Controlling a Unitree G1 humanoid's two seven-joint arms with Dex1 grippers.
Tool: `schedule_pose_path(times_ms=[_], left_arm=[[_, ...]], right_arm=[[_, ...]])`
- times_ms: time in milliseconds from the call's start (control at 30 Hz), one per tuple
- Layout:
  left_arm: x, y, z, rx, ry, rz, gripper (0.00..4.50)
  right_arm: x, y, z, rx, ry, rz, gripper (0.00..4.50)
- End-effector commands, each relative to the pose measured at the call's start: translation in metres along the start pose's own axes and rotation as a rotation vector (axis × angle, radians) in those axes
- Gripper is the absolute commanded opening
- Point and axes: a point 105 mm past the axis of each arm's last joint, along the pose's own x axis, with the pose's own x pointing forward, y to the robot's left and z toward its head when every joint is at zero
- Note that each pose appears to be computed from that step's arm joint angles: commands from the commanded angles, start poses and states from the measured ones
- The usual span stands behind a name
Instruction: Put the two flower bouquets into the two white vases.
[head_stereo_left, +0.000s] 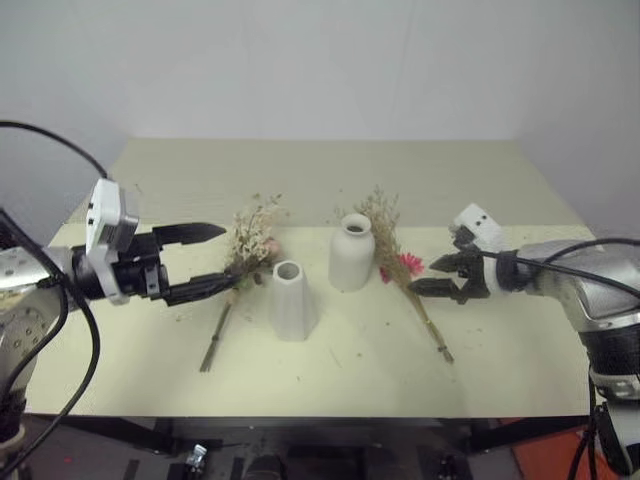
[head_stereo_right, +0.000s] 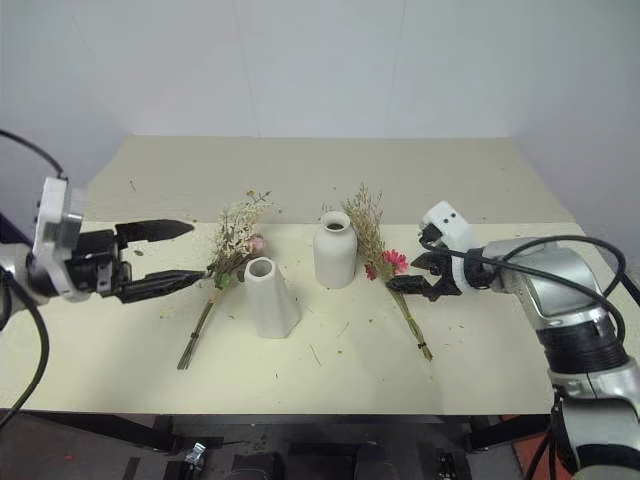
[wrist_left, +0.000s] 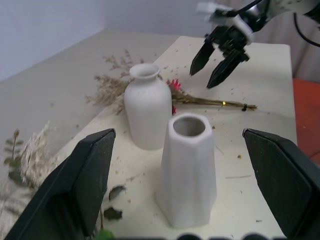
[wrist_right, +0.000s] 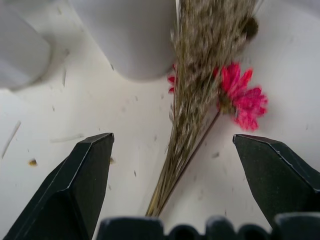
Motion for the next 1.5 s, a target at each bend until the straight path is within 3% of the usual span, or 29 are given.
schedule_pose_path(times_ms=[33,367,500,833,1033,1100,1267,1400,1500], left_arm=[[0.004,0.005,0.013,0.054,-0.033,-0.022,4.46],[0.01,0.005,0.017,0.071,-0.043,-0.075,4.46],[0.01,0.006,0.018,0.075,-0.044,-0.067,4.5],[0.011,0.008,0.019,0.077,-0.045,-0.062,4.5],[0.011,0.011,0.017,0.07,-0.041,-0.059,4.5],[0.01,0.012,0.017,0.069,-0.041,-0.057,4.5],[0.009,0.016,0.017,0.066,-0.044,-0.054,4.5],[0.009,0.018,0.017,0.067,-0.048,-0.052,4.5],[0.01,0.018,0.017,0.067,-0.051,-0.051,4.5]], right_arm=[[0.0,-0.008,-0.005,0.006,0.068,-0.041,4.5],[0.034,0.002,-0.027,-0.009,0.197,-0.012,4.5],[0.044,0.002,-0.034,0.024,0.207,-0.023,3.56],[0.041,-0.014,-0.027,0.102,0.153,-0.114,0.07],[0.026,-0.033,-0.01,0.203,0.042,-0.204,0.03],[0.019,-0.039,0.004,0.233,-0.05,-0.222,0.03],[-0.016,-0.047,0.076,0.168,-0.531,-0.256,0.03],[-0.036,-0.027,0.127,0.126,-0.816,-0.147,0.03],[-0.041,-0.006,0.15,0.079,-0.921,-0.056,0.03]])
